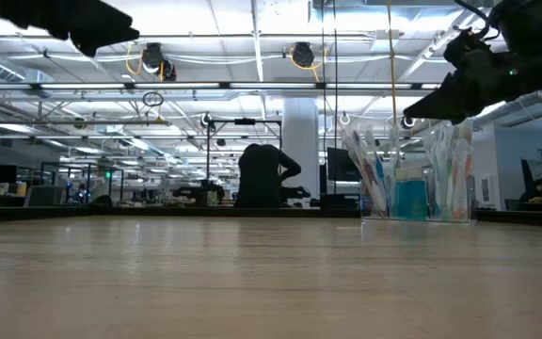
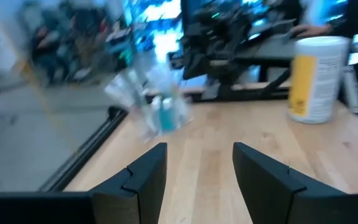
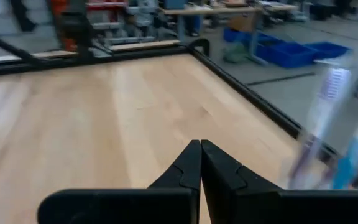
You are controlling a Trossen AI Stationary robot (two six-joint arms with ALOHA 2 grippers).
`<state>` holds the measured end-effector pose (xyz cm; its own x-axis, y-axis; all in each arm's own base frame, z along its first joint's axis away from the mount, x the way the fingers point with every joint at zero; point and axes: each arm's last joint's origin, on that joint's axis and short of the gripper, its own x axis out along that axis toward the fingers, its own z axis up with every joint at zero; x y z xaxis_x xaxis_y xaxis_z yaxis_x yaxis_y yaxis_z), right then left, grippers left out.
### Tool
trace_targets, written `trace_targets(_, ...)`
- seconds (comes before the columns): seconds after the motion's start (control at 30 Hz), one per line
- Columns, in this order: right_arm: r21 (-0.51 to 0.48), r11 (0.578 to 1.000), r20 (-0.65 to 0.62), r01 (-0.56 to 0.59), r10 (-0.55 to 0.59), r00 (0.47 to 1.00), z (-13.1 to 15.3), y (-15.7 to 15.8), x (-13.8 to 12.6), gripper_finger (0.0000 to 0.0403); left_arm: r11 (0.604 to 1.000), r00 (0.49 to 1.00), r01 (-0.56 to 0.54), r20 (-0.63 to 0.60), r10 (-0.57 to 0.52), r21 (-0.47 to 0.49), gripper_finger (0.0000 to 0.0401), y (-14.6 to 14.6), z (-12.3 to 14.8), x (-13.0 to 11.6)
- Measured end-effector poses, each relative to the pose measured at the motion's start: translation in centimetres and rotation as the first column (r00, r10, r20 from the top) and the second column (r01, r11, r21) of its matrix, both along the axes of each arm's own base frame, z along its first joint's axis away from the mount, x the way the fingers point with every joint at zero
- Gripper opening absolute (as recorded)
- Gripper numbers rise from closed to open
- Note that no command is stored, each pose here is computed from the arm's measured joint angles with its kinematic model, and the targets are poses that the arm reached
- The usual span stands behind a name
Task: Pick & Place toothbrushing station
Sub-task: Return to Home Position
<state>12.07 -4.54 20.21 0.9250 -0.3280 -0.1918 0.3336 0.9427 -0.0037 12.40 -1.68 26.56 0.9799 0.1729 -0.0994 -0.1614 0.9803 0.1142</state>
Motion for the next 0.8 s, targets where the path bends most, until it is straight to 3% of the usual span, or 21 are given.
trace_targets(0.2,0.015,0.990,0.081,-0.141,0.139,0.987,-0.2,0.7,-0.7,0.0000,0.988,0.986,0.125,0.104,-0.133,0.087,0.0186,-0.1,-4.0,-0.8)
trace_targets(0.37,-0.034,0.987,0.176,-0.154,0.158,0.972,-3.1,1.2,-1.1,0.0000,0.997,0.987,0.043,0.154,-0.053,0.065,0.0186,0.7,-6.8,-1.1)
trace_targets(0.5,-0.094,0.988,0.321,-0.123,0.147,0.935,-1.7,1.3,-1.4,0.0000,0.999,0.982,0.018,0.186,-0.026,0.045,0.0186,1.2,-7.6,-1.4)
trace_targets(0.8,-0.068,0.977,0.280,-0.203,0.214,0.936,-2.2,1.8,-1.1,0.0000,0.999,0.984,0.022,0.178,-0.026,0.024,0.0186,2.0,-8.8,-1.4)
